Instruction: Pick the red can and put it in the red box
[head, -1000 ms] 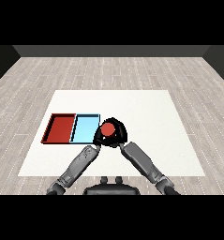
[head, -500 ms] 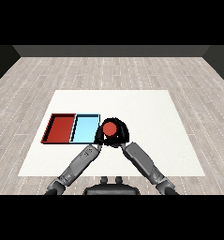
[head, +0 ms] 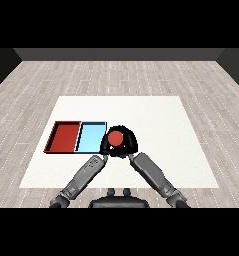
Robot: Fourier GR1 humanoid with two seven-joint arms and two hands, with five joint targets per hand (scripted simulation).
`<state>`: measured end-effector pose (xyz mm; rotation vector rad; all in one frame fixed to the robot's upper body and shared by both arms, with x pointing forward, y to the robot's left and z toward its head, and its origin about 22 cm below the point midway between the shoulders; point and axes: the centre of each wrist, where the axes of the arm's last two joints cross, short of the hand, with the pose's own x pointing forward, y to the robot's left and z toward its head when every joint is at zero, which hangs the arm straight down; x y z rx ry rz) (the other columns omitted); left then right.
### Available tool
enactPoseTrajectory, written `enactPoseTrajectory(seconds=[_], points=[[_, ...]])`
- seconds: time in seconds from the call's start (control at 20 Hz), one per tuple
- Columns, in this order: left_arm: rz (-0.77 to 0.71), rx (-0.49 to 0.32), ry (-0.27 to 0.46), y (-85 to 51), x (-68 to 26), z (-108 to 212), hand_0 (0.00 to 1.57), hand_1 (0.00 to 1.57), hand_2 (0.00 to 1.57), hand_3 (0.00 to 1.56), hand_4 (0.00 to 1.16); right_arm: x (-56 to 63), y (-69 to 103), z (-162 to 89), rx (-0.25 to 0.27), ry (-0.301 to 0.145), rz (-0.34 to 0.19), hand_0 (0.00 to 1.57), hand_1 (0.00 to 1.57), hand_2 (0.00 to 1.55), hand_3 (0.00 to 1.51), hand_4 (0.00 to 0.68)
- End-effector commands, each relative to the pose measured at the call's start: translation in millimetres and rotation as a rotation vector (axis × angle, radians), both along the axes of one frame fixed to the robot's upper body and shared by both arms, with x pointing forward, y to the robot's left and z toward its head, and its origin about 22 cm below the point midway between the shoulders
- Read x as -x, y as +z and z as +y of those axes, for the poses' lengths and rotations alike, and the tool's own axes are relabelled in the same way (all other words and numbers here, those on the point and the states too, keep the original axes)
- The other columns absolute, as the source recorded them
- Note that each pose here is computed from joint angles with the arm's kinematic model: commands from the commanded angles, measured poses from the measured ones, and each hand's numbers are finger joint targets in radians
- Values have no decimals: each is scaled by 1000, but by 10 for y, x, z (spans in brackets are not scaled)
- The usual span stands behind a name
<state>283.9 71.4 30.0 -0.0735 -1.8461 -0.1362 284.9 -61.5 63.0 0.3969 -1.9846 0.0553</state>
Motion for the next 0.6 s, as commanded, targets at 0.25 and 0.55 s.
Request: enactPoseTrajectory(seconds=[0.25, 0.55], points=[[8, 7, -6, 1, -86, -150, 1571, 1571, 1569, 1491, 1140, 86, 177, 53, -11, 47, -23, 0, 0, 0, 0, 0], [10, -9, -8, 10, -76, 54, 1571, 1571, 1571, 1476, 1153, -140, 64, -229, 28, -2, -73, 0, 0, 0, 0, 0]])
